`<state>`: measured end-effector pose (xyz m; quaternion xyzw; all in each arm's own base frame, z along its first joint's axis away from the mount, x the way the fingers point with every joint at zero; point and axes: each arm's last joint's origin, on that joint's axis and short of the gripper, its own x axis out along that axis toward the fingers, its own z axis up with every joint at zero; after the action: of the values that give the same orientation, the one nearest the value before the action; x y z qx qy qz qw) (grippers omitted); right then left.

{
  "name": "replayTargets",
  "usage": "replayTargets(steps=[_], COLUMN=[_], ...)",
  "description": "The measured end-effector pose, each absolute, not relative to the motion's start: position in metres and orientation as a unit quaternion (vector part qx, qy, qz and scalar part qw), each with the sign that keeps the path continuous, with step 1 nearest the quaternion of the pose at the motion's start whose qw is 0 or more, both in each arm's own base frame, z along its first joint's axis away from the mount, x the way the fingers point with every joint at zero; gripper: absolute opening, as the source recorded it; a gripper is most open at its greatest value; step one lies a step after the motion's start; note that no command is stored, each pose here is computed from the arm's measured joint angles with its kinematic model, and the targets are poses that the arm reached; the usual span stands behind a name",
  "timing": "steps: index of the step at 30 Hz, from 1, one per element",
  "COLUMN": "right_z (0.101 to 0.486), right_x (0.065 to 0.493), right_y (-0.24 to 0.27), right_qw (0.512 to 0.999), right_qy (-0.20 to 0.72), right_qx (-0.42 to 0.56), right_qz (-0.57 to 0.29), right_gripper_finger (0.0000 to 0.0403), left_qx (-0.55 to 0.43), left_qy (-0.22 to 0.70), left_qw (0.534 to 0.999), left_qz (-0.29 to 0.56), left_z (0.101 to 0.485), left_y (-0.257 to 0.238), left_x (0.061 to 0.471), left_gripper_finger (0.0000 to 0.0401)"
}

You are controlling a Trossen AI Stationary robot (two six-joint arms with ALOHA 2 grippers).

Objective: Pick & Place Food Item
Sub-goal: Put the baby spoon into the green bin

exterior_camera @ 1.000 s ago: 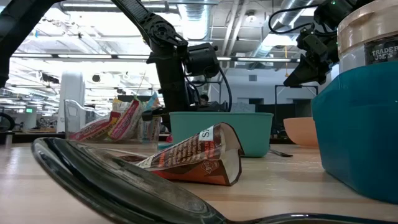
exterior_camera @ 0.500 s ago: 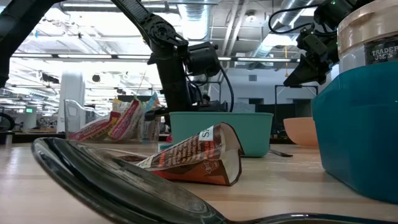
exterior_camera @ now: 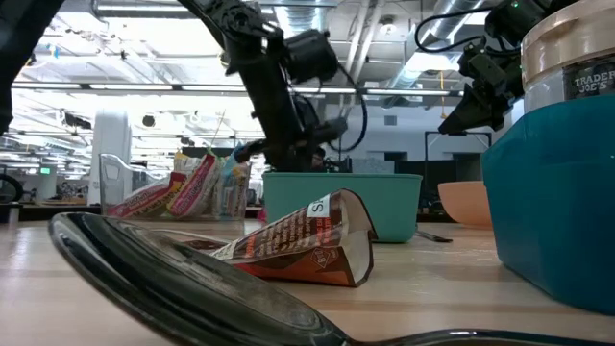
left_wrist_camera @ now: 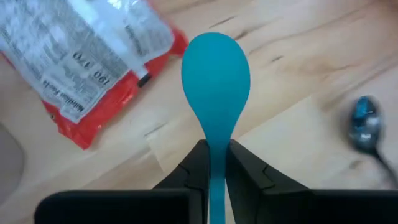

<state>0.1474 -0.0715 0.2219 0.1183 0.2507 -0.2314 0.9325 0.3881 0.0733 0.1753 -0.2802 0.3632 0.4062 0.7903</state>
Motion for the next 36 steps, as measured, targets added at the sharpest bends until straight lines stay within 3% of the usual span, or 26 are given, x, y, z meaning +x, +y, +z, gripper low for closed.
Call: replayTargets(steps=[16, 25, 36], right_z=[0.222, 0.222, 0.222], right_x=[0.147, 0.147, 0.147], right_y=[-0.071, -0.071, -0.071], right_qw=[0.933, 0.933, 0.933], right_qy=[0.251, 0.251, 0.251], right_qx=[0.118, 0.118, 0.118], right_qz=[-0.231, -0.231, -0.231], right_gripper_finger=[0.0000, 0.0000, 0.0000], left_qx=[-0.149, -0.061, -0.053], left_qy=[0.274, 0.255, 0.250], left_qw=[0.907, 0.944, 0.952], left_qz=[0.282, 0.203, 0.166], left_z=[0.248, 0.257, 0.245], left_y=[0.024, -0.012, -0.040], left_x=[0.390, 0.396, 0.394], left_gripper_finger=[0.0030, 0.0034, 0.0032])
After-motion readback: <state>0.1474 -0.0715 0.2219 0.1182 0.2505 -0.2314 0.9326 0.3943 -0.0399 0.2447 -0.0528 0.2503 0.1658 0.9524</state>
